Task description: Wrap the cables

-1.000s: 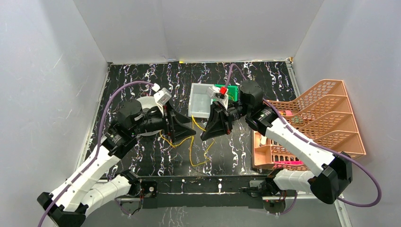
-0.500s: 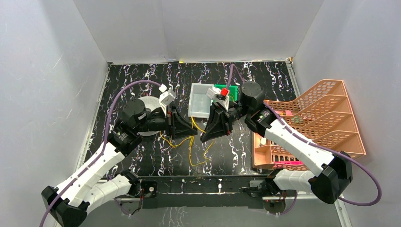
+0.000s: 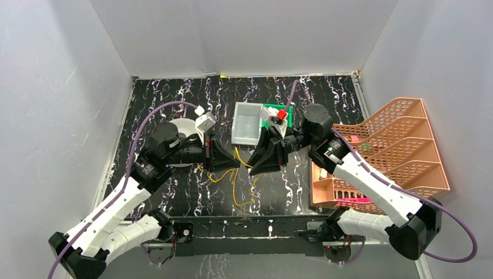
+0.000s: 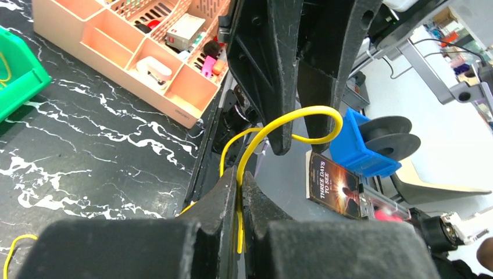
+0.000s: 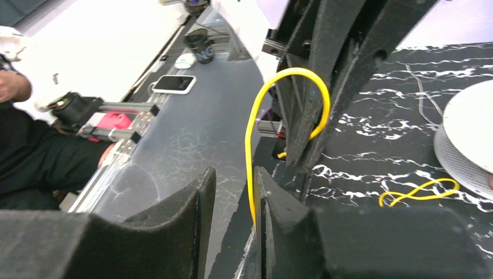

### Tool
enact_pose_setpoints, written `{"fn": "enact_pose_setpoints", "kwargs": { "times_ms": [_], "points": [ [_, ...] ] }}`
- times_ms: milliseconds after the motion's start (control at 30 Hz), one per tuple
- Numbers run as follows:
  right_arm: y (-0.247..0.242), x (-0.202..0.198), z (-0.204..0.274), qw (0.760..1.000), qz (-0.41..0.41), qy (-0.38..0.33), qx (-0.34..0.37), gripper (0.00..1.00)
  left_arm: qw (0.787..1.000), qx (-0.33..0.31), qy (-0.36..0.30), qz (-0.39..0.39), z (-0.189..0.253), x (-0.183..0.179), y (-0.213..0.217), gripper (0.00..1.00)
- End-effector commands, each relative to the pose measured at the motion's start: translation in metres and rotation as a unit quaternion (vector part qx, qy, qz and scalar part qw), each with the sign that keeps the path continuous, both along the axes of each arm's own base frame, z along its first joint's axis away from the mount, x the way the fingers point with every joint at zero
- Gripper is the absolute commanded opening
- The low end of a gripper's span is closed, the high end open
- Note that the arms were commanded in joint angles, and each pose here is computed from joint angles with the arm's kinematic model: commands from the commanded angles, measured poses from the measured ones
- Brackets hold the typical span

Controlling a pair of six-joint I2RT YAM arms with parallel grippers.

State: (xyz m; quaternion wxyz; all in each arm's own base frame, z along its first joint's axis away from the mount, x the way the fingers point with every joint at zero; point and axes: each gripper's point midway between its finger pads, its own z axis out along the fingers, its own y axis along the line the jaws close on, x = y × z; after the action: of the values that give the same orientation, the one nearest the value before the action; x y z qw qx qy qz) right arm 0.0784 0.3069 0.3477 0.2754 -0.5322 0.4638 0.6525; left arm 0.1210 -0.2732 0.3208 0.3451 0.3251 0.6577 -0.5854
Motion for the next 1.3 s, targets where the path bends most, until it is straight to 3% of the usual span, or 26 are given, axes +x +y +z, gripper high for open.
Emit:
{"fn": "enact_pose_setpoints", "kwargs": {
  "times_ms": [0,167,367,1067,1267],
  "points": [
    [0.0,0.011,-0.002,0.997,-0.075,-0.005,-0.014,0.42,0.999,0.026,-0.022,0.036,0.011,0.002,0.012,0.0],
    [-0.002,0.034,-0.008,0.985,-0.167,-0.01,-0.039,0.5,0.994,0.078,-0.018,0.073,0.002,0.01,0.022,0.0],
    [0.004,0.052,-0.009,0.976,-0.215,-0.013,-0.04,0.58,0.987,0.122,-0.017,0.105,-0.006,0.017,0.034,0.0],
    [0.05,0.054,-0.005,0.979,-0.192,-0.072,0.003,0.64,0.983,0.149,0.003,0.108,-0.006,0.013,0.04,0.0],
    [0.05,0.047,-0.005,0.981,-0.176,-0.073,0.02,0.57,0.983,0.144,0.0,0.114,0.002,0.014,0.041,0.0]
  ]
}}
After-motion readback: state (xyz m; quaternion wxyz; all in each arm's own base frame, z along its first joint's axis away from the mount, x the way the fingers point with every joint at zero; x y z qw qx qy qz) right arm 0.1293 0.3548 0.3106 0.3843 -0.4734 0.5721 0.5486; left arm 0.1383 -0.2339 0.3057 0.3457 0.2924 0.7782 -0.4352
